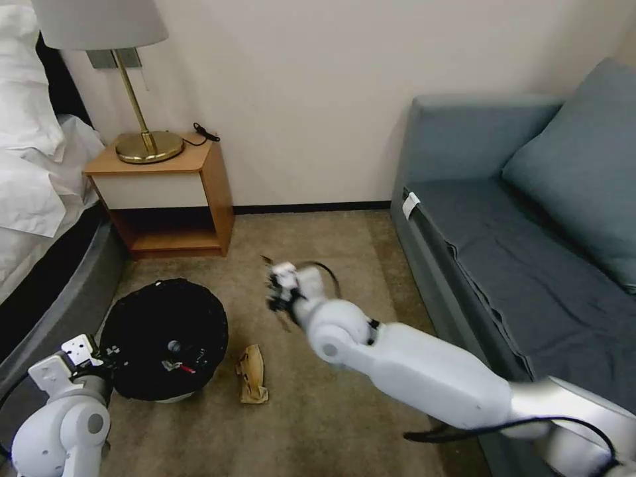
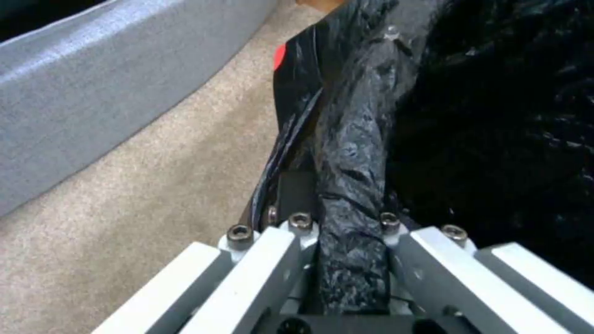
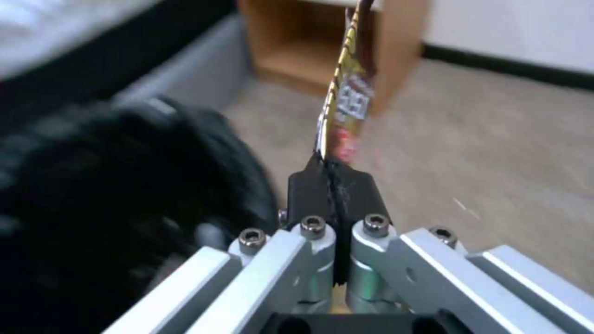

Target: Pick up the trash bin, then pick up the garbage on the floor and place it into the trash bin.

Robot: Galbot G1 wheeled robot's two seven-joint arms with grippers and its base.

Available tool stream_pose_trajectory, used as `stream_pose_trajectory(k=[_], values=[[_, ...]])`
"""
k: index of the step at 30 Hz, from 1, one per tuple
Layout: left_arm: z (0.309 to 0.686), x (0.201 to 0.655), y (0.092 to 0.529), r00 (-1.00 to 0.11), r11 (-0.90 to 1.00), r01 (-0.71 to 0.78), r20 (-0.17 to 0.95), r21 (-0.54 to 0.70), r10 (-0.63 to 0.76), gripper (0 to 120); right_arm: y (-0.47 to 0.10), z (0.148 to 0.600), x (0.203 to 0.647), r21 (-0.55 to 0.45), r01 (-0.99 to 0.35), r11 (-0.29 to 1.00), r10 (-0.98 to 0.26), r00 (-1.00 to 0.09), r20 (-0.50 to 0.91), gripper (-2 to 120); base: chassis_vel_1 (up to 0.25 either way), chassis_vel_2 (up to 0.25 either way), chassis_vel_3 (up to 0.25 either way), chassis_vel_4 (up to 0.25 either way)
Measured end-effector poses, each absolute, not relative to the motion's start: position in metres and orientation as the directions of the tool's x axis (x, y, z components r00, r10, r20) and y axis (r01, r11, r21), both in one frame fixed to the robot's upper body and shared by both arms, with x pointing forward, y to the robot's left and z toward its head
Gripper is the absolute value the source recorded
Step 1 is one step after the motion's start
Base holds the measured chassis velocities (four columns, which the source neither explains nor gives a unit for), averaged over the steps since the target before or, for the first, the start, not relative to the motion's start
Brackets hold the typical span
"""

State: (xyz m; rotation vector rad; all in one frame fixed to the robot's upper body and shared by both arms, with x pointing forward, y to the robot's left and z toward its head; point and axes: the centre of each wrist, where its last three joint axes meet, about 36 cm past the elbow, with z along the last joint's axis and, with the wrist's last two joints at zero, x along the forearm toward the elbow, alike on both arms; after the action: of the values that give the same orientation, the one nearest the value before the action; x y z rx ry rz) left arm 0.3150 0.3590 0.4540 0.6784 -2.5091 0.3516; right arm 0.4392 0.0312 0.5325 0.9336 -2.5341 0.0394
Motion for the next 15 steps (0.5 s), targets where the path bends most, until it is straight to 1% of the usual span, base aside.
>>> stream_pose_trajectory(k=[1, 4, 6, 8, 13, 15], values=[[0.454, 0.315, 0.359, -0.743, 0.841, -0.529, 0.539, -0.111, -0.396, 3, 0.031, 0.532, 0.439, 0.121, -0.624, 0.772, -0.611, -0.677, 0.41, 0, 0.0, 0.0, 0.0, 0.0], [0.454, 0.315, 0.355, -0.745, 0.844, -0.525, 0.539, -0.112, -0.392, 3, 0.063, 0.54, 0.433, 0.131, -0.653, 0.746, -0.641, -0.652, 0.405, 0, 0.0, 0.0, 0.0, 0.0], [0.454, 0.315, 0.355, -0.746, 0.844, -0.524, 0.539, -0.112, -0.392, 3, 0.066, 0.539, 0.432, 0.132, -0.655, 0.744, -0.643, -0.649, 0.407, 0, 0.0, 0.0, 0.0, 0.0], [0.454, 0.315, 0.352, -0.746, 0.845, -0.523, 0.54, -0.113, -0.389, 3, 0.089, 0.529, 0.426, 0.13, -0.667, 0.734, -0.65, -0.633, 0.42, 0, 0.0, 0.0, 0.0, 0.0], [0.455, 0.314, 0.349, -0.748, 0.846, -0.52, 0.539, -0.114, -0.387, 3, 0.12, 0.501, 0.424, 0.096, -0.666, 0.74, -0.633, -0.64, 0.437, 0, 0.0, 0.0, 0.0, 0.0], [0.454, 0.314, 0.348, -0.747, 0.846, -0.521, 0.54, -0.114, -0.387, 3, 0.137, 0.49, 0.419, 0.099, -0.666, 0.74, -0.631, -0.635, 0.447, 0, 0.0, 0.0, 0.0, 0.0]])
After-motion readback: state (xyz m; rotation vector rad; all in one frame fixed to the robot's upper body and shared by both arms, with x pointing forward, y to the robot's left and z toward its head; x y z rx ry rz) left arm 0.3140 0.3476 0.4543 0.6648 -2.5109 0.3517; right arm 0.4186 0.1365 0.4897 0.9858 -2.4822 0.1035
